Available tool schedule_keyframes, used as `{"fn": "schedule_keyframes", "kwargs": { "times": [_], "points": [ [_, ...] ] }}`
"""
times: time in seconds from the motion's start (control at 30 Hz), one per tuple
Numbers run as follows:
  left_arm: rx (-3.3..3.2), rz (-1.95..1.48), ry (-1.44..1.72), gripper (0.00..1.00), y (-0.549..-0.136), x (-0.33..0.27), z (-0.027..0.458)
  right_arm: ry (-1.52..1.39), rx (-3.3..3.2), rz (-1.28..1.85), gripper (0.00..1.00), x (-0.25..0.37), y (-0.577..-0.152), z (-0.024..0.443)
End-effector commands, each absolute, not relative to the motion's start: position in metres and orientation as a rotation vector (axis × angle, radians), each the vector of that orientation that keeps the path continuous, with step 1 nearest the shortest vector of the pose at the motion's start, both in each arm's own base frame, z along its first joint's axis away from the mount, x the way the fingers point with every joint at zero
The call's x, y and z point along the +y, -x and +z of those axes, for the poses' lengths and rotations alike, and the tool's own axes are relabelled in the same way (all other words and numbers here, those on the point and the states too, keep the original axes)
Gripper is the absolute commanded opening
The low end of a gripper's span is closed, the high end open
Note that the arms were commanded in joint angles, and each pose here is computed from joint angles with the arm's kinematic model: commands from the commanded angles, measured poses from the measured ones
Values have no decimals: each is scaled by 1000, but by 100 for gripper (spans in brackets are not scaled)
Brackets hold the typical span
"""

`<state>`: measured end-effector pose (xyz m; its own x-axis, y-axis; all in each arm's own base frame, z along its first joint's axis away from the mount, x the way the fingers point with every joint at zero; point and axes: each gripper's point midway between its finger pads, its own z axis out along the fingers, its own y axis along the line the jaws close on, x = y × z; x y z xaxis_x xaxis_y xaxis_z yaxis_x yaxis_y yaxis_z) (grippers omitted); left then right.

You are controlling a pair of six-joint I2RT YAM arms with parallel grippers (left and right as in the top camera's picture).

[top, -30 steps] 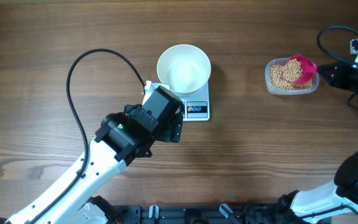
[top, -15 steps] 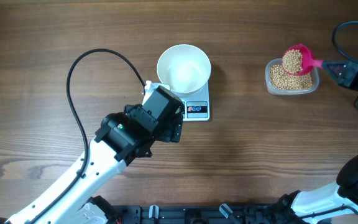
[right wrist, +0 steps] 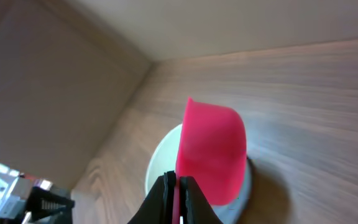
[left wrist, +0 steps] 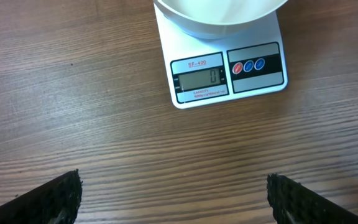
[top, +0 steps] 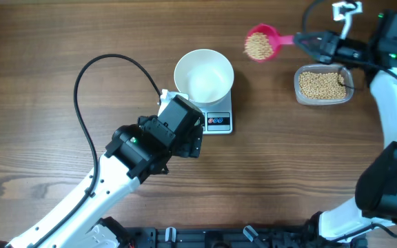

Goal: Scoop item into bowl and weigh 150g on scale
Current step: 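Move the filled scoop over the white bowl and tip soybeans in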

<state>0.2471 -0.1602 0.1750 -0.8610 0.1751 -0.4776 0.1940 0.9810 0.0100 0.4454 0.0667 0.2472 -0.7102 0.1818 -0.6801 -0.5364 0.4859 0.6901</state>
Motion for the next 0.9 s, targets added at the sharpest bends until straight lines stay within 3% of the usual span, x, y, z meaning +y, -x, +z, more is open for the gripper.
{"fn": "schedule_keyframes", "kwargs": {
  "times": [0.0, 0.37, 0.87],
  "points": [
    [2633, -48, -254, 100, -247, -159, 174, 389, 1978, 1385, 4, 109, -441, 257],
    [2633, -47, -254, 100, -247, -159, 174, 592, 2016, 1116, 4, 179, -449, 235],
    [2633, -47, -254, 100, -247, -159, 174, 859, 1944, 660, 4, 197, -433, 252]
  ]
}}
